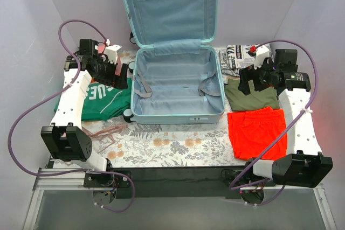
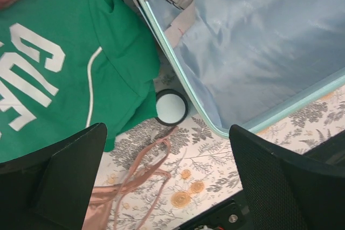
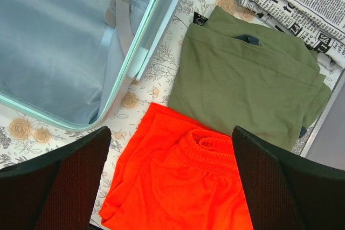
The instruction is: Pack the luggage
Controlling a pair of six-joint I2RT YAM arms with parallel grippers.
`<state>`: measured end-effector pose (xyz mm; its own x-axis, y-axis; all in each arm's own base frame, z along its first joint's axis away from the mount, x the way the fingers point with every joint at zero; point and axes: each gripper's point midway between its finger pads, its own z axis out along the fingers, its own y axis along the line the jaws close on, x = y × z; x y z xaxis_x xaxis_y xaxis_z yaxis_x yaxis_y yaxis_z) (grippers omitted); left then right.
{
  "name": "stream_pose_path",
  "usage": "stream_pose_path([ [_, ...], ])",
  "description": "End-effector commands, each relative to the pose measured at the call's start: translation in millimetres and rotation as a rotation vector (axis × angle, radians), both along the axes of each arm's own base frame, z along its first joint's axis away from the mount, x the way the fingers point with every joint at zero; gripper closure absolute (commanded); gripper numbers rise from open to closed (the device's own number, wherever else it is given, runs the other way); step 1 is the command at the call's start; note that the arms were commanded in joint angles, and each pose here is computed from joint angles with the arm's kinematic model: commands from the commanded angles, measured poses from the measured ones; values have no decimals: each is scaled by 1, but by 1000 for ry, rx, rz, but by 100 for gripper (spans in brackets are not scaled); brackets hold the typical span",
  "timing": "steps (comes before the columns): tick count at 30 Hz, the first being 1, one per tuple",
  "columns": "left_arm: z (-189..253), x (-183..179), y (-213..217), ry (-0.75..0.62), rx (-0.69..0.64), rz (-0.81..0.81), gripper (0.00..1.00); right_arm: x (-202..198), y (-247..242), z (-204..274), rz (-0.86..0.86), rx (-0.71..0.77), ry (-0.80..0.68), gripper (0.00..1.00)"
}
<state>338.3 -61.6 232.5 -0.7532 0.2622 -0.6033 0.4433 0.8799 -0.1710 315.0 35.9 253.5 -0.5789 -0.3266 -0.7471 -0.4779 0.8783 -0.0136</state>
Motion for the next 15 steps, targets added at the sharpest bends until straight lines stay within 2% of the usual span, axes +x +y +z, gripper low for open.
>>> stream_pose_path([
  [1, 12, 15, 13, -75, 90, -45, 3, 6, 1, 10, 13, 1, -33, 2],
  [4, 20, 33, 21, -139, 153, -104, 3, 8, 2, 10, 16, 2, -30, 2],
  [8, 41, 66, 54, -267, 222, -145, 3, 11, 2, 9, 19, 4, -25, 2],
  [10, 35, 82, 66, -280, 249, -202, 4, 11, 2, 7, 22, 3, -20, 2],
  [12, 50, 100, 82, -349, 233, -220, 7, 11, 3, 5, 25, 5, -13, 2],
  [15, 45, 131, 114, -396, 223, -230, 9, 10, 4, -2, 32, 12, 4, 2],
])
